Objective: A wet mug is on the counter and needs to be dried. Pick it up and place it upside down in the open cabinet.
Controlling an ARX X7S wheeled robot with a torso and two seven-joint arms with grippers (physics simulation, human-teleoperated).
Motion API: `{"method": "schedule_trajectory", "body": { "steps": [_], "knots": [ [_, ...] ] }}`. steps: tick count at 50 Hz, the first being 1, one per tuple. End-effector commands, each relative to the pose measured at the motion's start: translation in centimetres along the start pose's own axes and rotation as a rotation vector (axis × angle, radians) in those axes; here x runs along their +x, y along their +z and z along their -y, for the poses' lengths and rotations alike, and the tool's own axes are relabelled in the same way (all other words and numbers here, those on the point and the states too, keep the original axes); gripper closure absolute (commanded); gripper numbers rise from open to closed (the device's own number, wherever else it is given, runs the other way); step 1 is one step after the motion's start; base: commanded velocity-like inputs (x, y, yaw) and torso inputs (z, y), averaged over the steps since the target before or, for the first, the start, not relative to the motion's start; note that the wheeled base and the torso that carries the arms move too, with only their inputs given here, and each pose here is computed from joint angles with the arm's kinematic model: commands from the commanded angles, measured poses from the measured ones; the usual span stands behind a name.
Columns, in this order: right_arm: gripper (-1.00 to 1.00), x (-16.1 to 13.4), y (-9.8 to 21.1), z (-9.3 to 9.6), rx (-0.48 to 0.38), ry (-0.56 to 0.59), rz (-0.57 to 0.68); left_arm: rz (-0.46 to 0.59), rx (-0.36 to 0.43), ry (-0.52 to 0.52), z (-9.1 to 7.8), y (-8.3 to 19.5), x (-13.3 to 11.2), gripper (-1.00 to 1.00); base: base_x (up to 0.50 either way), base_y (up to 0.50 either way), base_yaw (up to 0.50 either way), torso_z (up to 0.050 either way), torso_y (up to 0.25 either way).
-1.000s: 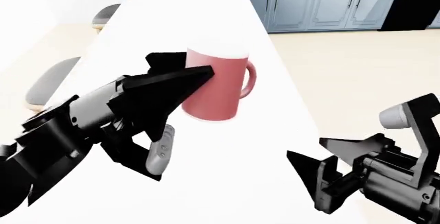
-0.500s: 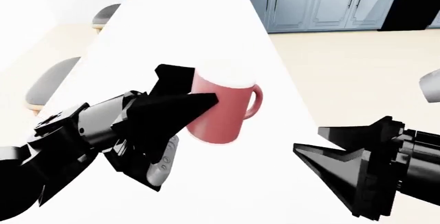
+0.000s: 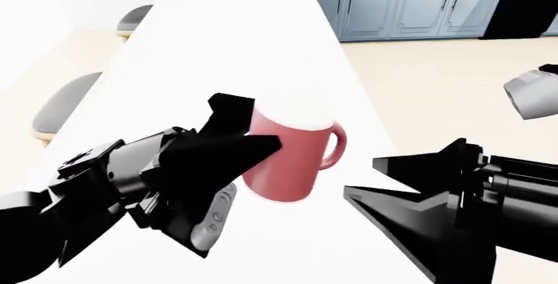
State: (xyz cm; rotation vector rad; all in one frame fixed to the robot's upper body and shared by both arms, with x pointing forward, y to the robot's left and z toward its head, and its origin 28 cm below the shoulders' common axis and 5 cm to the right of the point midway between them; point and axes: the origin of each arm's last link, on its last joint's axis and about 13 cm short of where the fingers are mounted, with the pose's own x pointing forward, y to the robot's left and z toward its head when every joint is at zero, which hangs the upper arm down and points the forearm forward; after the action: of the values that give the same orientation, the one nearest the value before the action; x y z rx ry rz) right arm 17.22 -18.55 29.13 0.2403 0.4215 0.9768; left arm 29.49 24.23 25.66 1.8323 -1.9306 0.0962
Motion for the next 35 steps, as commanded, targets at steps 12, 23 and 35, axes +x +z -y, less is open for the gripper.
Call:
{"method": "schedule_trajectory", "body": {
  "steps": [12,23,35],
  "knots": [
    [-1.00,0.8,0.3,-0.4,-0.021,0.049,-0.019,-0.006,-0.073,0.147,0.2,0.8,0.3,1.00,0.00,0.00,0.00,0.000,0.000],
    [-1.00,0.9,0.1,-0.5,-0.023,0.066,-0.026,-0.041,-0.070,0.172,0.3,0.6,0.6,1.00,0.00,0.00,0.00,0.000,0.000],
    [-1.00,1.5,0.1,-1.5,-0.045,0.198,-0.078,-0.040,-0.078,0.169,0.5,0.7,0.6,1.00,0.00,0.00,0.00,0.000,0.000]
  ]
}}
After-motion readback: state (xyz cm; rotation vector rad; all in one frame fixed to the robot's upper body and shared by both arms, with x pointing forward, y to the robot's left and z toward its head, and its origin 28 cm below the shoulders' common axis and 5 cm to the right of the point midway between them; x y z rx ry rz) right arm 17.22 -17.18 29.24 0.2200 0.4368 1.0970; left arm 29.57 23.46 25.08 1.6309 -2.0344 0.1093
